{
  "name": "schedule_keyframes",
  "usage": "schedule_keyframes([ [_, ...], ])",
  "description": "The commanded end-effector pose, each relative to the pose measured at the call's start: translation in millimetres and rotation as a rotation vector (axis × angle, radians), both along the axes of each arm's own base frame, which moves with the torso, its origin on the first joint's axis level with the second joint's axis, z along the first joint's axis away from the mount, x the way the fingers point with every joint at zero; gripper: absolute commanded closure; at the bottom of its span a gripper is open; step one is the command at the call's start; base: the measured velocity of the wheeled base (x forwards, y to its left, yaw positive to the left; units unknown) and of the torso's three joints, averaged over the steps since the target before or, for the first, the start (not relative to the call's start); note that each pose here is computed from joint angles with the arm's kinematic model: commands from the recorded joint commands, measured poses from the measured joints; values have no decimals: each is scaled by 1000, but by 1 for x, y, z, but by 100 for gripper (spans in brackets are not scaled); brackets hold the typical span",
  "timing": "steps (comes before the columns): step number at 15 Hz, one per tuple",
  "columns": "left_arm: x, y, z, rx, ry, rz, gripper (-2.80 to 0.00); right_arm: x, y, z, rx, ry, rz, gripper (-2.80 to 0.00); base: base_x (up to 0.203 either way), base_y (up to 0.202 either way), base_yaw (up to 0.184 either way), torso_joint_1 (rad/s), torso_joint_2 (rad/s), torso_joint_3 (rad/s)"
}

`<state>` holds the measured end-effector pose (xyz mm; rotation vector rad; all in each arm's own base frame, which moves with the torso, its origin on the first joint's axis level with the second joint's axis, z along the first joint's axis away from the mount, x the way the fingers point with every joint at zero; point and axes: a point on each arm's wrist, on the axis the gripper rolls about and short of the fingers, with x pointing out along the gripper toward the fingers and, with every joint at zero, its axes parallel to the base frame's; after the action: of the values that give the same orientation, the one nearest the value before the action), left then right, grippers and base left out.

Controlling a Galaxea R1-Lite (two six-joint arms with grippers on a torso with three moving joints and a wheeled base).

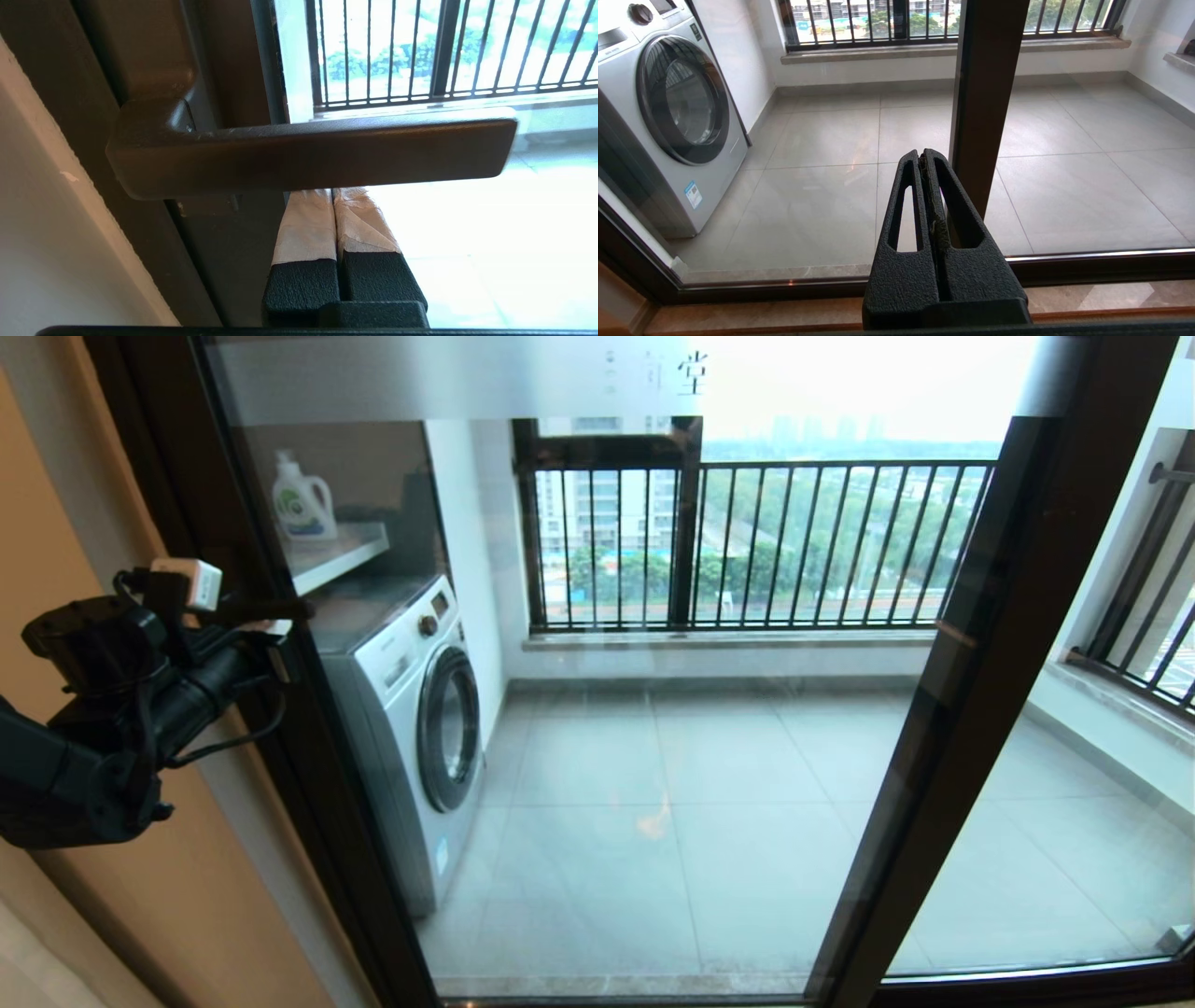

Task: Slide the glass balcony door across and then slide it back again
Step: Close the slid door, then open the slid door

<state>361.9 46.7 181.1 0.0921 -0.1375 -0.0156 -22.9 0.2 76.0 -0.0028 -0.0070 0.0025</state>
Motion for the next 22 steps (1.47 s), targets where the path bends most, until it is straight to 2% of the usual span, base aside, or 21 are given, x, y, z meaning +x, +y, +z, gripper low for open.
schedule_keyframes([
  [1,-3,0,3,2,-11,-1,0,0,0,-1,0,4,1,0,0,0,0,0,0,0],
  [6,-32,-3,-20,-19,92,-6,0,0,0,-1,0,4,1,0,0,0,0,0,0,0],
  [9,-41,8,-21,-20,65,57,0,0,0,-1,0,4,1,0,0,0,0,0,0,0],
  [12,-46,30,2,-9,-16,135,0,0,0,-1,0,4,1,0,0,0,0,0,0,0],
  [16,-52,38,42,4,-98,160,0,0,0,-1,0,4,1,0,0,0,0,0,0,0],
  [20,-54,28,74,5,-114,127,0,0,0,-1,0,4,1,0,0,0,0,0,0,0],
  [22,-48,13,85,-1,-127,88,0,0,0,-1,0,4,1,0,0,0,0,0,0,0],
])
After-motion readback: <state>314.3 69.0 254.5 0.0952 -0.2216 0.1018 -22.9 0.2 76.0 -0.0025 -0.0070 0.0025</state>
